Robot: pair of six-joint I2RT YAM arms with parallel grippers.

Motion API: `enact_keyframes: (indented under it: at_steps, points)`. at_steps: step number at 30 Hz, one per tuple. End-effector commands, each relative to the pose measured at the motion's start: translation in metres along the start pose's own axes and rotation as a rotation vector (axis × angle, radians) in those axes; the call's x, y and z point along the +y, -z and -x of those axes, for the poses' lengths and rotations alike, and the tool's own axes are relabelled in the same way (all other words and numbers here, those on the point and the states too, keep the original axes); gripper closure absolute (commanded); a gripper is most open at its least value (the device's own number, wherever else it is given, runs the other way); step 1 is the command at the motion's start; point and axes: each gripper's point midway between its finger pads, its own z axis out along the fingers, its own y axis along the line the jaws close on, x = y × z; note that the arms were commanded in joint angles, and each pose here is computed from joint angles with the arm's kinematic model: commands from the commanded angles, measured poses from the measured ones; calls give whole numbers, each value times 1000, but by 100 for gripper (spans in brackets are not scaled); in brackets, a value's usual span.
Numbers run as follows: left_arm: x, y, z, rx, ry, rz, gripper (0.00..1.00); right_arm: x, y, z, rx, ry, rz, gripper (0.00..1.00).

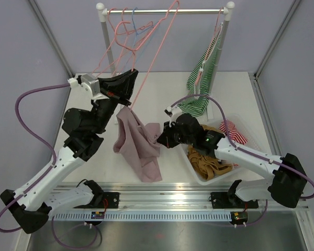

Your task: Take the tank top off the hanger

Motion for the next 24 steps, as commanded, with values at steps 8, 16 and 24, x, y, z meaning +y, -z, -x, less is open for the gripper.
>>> enact_keyframes:
  at_steps: [8,16,24]
  points:
    - [30,1,1,-163,-101,137,100,-45,-16,-19,41,3,-382,100]
    - [60,-11,-81,301,-137,300,100,-22,-7,-16,0,-32,-245,1]
    - [79,-58,-88,423,-147,349,100,12,30,0,-63,-50,-68,0]
